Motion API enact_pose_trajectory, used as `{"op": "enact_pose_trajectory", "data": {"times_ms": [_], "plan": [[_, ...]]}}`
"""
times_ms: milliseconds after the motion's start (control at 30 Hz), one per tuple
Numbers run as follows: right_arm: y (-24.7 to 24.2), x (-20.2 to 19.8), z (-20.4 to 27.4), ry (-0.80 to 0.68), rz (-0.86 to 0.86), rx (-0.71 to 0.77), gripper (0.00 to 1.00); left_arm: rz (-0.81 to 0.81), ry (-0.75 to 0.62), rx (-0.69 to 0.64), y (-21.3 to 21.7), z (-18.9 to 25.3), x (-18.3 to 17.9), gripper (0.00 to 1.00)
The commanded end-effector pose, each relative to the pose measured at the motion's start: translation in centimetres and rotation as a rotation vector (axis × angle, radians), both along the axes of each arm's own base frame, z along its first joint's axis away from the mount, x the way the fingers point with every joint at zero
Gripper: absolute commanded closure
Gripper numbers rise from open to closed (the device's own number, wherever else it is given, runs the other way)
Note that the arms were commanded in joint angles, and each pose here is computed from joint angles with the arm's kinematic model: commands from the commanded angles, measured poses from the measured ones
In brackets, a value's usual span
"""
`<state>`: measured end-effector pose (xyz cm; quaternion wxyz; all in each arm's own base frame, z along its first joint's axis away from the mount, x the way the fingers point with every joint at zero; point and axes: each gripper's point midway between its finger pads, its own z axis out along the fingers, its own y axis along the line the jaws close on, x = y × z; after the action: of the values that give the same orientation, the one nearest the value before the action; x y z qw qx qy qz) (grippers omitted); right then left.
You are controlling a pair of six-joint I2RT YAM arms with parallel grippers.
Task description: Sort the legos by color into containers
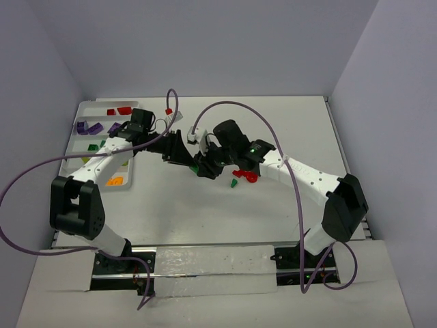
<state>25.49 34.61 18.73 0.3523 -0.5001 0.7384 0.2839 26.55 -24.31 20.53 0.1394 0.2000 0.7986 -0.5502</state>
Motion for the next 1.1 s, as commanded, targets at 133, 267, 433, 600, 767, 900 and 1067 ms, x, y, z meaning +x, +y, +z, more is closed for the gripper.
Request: {"op": "enact_pose_trajectory", "data": {"times_ms": [133, 267, 433, 600, 767, 900, 1067], "plan": [[1.4, 1.4, 3.4, -0.069, -0.017, 0.052, 0.79, -0.066, 0.068, -0.008, -0.8, -0.8, -1.0, 0.66], [1.4, 1.5, 3.5, -0.074, -0.020, 0.049, 0.69, -0.063, 0.053, -0.020, -0.8, -0.3, -0.7, 0.91], [0.8, 1.4, 2.9, -0.079, -0.024, 0.021, 0.09, 0.144, -0.034, 0.033, 3.8, 0.1, 3.8, 1.00], [-0.1, 1.5, 2.2, -0.083, -0.045, -0.004, 0.00, 0.424, -0.159, 0.174, 14.3, 1.1, 10.6, 1.00], [-1.0, 1.8, 1.4, -0.075, -0.063, -0.020, 0.00, 0.702, -0.239, 0.577, 27.7, -2.5, 13.9, 1.00], [-1.4, 2.2, 1.1, -0.067, -0.072, -0.028, 0.00, 0.825, -0.244, 0.786, 34.8, -5.0, 14.4, 0.98], [-1.7, 2.4, 0.6, -0.056, -0.077, -0.036, 0.00, 0.881, -0.261, 0.865, 38.2, -6.4, 16.1, 0.91]]}}
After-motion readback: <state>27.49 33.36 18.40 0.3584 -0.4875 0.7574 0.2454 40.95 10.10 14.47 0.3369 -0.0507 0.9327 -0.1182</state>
